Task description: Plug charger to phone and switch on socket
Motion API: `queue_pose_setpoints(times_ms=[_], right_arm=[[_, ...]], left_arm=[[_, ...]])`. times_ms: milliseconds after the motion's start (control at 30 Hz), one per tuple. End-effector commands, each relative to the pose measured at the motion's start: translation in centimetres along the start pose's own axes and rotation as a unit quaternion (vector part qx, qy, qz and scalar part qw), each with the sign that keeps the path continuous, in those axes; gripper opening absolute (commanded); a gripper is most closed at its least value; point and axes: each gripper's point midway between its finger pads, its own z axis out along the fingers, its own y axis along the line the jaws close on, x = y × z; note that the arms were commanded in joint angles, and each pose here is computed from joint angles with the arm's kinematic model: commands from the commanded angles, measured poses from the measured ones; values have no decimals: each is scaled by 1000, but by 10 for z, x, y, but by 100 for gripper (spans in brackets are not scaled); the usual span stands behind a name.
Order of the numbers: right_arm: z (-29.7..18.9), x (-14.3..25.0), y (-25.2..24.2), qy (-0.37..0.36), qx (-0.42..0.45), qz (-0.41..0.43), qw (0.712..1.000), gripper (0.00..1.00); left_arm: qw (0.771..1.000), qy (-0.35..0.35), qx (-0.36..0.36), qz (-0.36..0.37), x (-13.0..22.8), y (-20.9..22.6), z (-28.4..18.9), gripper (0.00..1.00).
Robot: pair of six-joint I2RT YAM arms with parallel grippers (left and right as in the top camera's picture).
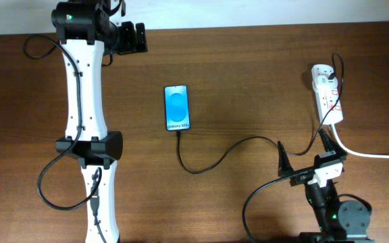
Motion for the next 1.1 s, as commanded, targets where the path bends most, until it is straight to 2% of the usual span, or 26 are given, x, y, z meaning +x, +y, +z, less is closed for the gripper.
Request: queue_pose_setpoints(times_ms=[0, 200, 1067], right_arm=[[-2, 23, -7, 9, 27, 22, 999, 98], [-6, 71, -3, 77, 29, 36, 996, 98], [-6, 71, -4, 78, 29, 36, 996, 98]], left_arm=[[1000, -20, -1, 5, -5, -1, -18, 99], [1000, -20, -1, 5, -5, -1, -18, 100], [1000, -14, 3, 5, -5, -4, -19, 99]])
